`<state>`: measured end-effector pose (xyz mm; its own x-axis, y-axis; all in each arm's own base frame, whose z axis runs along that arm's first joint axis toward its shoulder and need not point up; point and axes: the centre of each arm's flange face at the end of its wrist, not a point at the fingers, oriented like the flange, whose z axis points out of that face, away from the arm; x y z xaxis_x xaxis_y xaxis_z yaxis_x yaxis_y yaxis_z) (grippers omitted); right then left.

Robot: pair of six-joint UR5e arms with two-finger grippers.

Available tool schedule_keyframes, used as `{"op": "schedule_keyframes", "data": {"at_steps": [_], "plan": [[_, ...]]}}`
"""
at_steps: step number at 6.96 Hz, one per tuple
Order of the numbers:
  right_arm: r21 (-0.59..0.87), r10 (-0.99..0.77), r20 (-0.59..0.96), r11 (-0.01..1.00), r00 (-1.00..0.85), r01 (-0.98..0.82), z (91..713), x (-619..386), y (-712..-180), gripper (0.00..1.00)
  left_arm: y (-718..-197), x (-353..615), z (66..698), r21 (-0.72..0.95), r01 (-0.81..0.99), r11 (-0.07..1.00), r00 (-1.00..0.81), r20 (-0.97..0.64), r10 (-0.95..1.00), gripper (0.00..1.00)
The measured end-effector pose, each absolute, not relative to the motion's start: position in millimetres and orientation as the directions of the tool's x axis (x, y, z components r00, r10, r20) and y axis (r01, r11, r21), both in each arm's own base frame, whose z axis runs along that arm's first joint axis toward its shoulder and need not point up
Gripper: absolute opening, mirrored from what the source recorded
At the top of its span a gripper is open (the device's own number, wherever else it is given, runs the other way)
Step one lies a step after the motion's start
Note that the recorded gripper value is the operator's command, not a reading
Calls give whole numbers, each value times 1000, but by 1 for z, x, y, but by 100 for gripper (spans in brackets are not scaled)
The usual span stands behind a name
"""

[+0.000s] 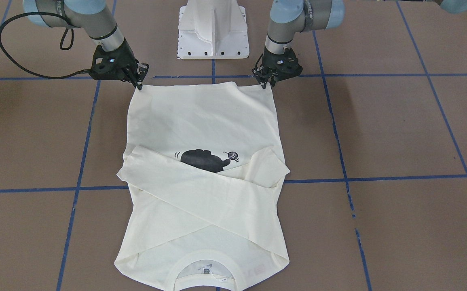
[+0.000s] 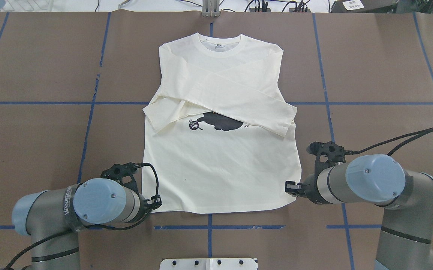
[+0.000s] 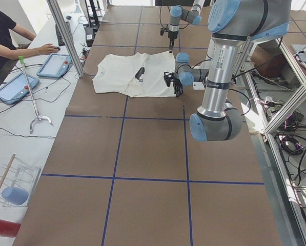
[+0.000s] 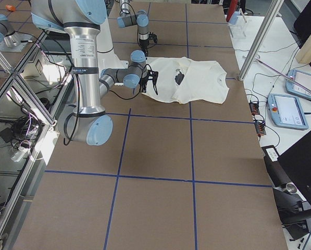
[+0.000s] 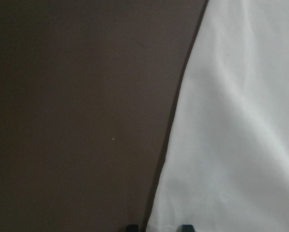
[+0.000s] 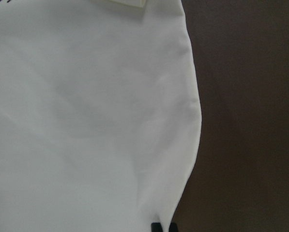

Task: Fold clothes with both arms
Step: 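Grasp both hem corners with the left and right grippers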

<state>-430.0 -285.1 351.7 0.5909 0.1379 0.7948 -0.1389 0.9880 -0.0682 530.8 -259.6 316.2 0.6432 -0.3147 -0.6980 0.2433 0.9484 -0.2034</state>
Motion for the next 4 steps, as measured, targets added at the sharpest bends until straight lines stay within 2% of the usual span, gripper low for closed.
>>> {"op": "schedule_keyframes", "data": {"at_steps": [4], "plan": [[-77,140,795,988,590,-131,352,-428,-286,0,-261,523,308,-200,245,949,636,-705,-313,0]]}}
